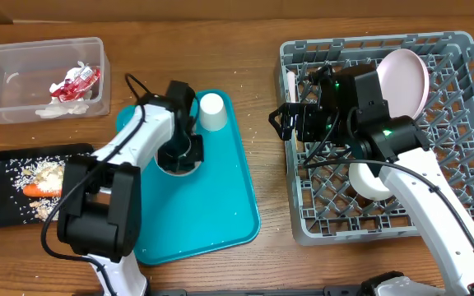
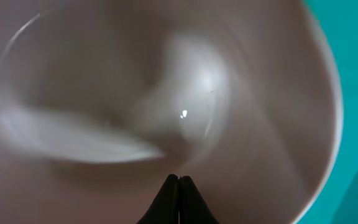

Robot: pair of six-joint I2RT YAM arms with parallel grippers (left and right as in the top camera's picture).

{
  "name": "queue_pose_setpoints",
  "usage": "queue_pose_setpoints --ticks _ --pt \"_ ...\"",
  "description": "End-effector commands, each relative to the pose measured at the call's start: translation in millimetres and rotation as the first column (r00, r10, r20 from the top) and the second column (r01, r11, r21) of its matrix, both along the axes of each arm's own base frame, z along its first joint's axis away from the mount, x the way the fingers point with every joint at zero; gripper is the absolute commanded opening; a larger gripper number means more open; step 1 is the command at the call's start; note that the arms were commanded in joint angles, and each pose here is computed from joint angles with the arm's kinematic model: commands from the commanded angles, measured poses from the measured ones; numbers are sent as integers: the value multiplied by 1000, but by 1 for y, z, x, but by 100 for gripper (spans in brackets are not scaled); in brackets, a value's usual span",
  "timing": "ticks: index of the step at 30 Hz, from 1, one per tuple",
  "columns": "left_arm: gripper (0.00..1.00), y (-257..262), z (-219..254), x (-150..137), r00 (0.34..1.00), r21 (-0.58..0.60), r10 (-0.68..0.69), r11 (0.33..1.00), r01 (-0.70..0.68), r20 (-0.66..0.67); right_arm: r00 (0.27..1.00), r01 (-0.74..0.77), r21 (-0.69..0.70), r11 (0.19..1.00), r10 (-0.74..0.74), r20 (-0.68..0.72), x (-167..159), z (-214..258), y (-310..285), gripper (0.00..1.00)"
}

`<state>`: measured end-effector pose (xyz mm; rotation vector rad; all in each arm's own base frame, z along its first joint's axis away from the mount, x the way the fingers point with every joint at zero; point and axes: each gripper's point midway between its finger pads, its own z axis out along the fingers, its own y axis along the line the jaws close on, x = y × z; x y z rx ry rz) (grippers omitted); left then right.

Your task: Sort waste into correct bins and load items into the dishwasher rack

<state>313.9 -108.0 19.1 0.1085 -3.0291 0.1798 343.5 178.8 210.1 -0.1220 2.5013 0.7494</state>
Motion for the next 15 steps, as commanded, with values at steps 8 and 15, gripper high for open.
queue_pose_setpoints --ticks 8,15 --pt "4 -76 22 -27 990 -293 -126 951 102 -63 1000 2 0 1000 -2 8 2 1 1 100" --pt "4 -40 43 1 999 -174 -40 984 35 -25 1000 2 -1 1000 -2 9 2 1 0 100"
